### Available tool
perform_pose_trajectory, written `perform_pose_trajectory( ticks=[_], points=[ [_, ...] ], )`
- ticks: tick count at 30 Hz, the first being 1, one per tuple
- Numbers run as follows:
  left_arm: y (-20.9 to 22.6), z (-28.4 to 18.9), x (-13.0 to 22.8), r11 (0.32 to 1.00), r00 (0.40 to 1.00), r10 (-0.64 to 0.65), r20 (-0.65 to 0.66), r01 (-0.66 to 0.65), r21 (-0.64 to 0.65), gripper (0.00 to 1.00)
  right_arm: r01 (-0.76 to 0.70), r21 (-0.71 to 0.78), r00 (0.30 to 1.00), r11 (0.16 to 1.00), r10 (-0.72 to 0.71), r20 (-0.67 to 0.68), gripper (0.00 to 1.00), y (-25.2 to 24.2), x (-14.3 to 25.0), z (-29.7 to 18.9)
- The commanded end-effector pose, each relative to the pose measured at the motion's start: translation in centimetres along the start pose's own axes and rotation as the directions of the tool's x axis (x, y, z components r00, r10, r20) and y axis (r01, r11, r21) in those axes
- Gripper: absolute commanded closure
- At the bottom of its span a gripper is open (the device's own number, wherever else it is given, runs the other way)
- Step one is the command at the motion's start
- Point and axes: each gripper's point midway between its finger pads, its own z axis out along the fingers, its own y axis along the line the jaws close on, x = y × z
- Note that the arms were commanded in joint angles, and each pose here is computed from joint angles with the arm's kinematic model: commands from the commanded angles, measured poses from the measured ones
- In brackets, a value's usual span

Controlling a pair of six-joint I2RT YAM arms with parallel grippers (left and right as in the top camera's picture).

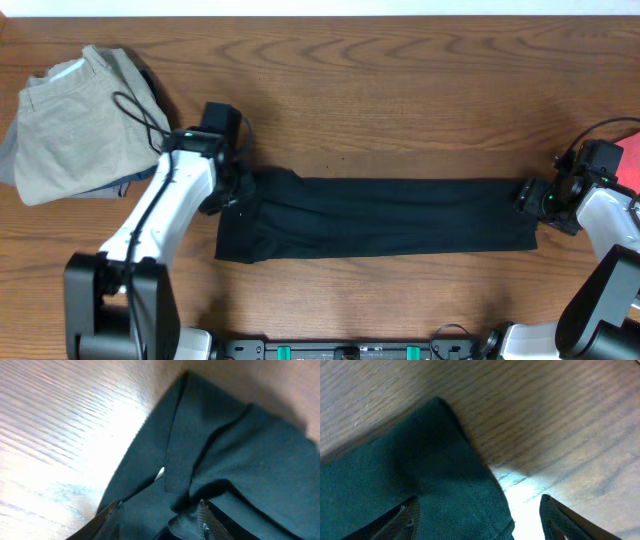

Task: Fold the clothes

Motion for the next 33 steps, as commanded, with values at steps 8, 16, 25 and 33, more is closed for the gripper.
perform_pose_trajectory(
  ticks=[8,16,25,33],
  points=[
    [0.8,-0.9,-0.6,1.000,1.000,-0.017,0.021,0.017,-0.013,0.49,0.064,-0.133,0.989,0.989,-0.081,-0.121,0.25,1.8,2.9,2.4],
    [0.8,-0.9,-0.6,1.000,1.000,-0.017,0.021,0.018,-0.013,0.49,0.070,-0.208,0.966,0.976,-0.119,-0.231,0.63,3.3,5.5,3.2],
    [1.9,-0.9,-1.0,0.998,0.998,-0.056,0.018,0.056,-0.019,0.49,0.001,-0.184,0.985,0.983,-0.033,-0.171,0.99,3.1,1.1,1.2],
    [3.1,-0.9,-1.5,0.995,0.995,-0.099,0.015,0.099,-0.024,0.49,0.118,-0.210,0.974,0.971,-0.154,-0.166,0.99,5.7,-2.7,-4.6]
  ],
)
